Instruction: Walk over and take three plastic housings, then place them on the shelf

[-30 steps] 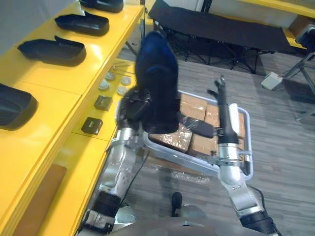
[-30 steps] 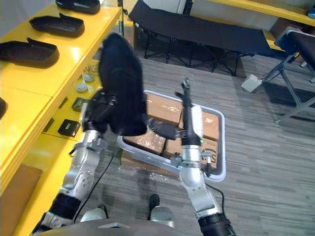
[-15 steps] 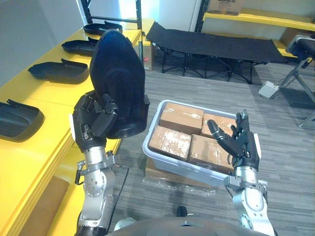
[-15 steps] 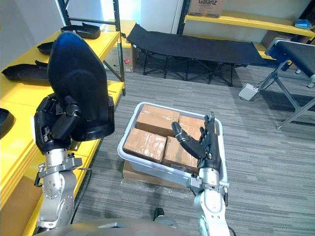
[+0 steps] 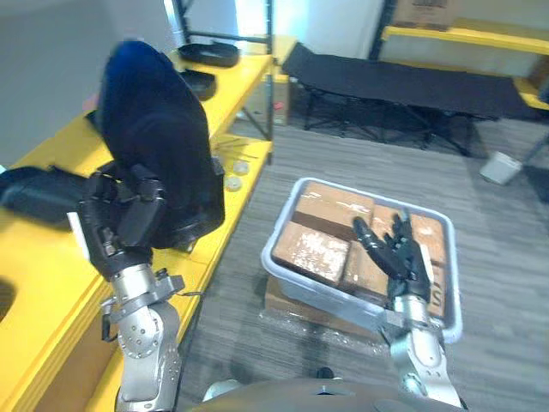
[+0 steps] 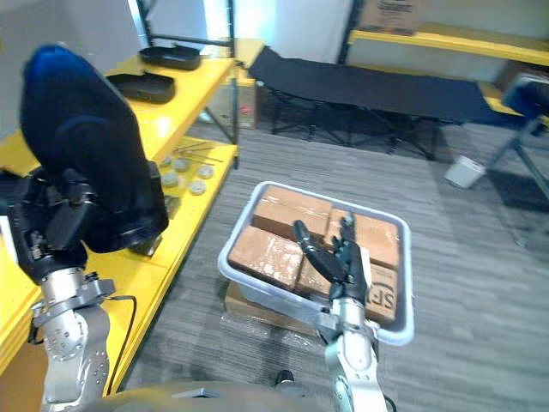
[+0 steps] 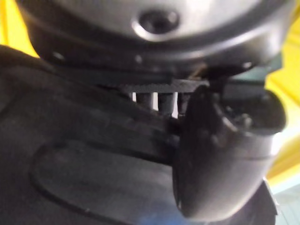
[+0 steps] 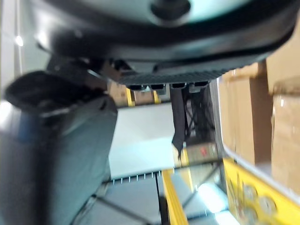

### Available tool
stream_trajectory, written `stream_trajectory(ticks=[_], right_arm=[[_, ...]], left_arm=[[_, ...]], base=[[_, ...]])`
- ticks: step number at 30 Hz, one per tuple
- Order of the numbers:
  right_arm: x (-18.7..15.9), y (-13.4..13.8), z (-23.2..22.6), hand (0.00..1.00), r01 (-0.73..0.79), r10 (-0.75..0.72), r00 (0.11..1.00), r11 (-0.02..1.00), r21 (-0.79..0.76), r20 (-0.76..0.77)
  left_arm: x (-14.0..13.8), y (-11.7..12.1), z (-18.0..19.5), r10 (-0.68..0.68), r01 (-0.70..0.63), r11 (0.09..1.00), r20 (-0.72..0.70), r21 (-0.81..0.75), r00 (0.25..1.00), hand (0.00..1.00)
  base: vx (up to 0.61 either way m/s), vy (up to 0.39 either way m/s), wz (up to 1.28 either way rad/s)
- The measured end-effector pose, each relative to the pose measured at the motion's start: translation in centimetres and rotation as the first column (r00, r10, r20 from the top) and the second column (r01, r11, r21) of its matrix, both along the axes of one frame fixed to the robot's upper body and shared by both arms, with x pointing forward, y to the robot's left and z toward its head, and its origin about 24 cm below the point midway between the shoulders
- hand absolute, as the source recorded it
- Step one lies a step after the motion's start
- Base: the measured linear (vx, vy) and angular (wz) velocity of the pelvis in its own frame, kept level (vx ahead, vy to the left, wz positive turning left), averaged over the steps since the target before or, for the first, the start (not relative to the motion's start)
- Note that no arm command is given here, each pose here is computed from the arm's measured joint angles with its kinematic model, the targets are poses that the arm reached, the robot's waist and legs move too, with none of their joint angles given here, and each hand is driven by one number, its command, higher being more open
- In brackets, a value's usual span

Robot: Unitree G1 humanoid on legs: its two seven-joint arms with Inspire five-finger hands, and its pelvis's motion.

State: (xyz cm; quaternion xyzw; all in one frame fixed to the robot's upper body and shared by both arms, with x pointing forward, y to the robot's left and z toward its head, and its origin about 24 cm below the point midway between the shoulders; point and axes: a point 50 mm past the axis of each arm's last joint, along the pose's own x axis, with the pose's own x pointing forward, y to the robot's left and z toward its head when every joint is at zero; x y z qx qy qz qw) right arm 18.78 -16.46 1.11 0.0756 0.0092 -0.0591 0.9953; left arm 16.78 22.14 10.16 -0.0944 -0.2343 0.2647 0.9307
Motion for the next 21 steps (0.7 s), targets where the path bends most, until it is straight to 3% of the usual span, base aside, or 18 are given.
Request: stream_trajectory(ticks=[5, 11, 16, 21], right_arm=[[1.2, -0.6, 0.3, 1.0, -0.016, 0.018, 1.0, 0.995, -0.097, 0.013], [1.9, 0.4, 1.1, 1.0, -0.057, 0.063, 0.995, 0.996, -0.069, 0.082], [4.0, 1.3, 3.5, 1.0, -0.062, 0.072, 0.976, 0.997, -0.054, 0.205], [4.6, 1.0, 4.6, 1.0, 0.029, -0.004, 0.964, 0.995, -0.091, 0.267]], left_arm=[[-1.3, 0.4, -0.9, -0.021, 0.022, 0.999, -0.057, 0.023, 0.998, 0.0], [-3.7, 1.8, -2.0, 0.043, -0.046, 0.999, -0.113, -0.026, 0.993, 0.0], [-2.9, 1.2, 0.2, -0.03, 0.03, 0.999, -0.001, 0.026, 1.0, 0.0], [-1.1, 0.7, 2.8, -0.098, 0.086, 0.992, 0.145, 0.088, 0.984, 0.0]], base=[[-0.01, 0.075, 1.75], [0.03, 0.158, 0.03], [0.02, 0.121, 0.14], [0.08, 0.175, 0.78]])
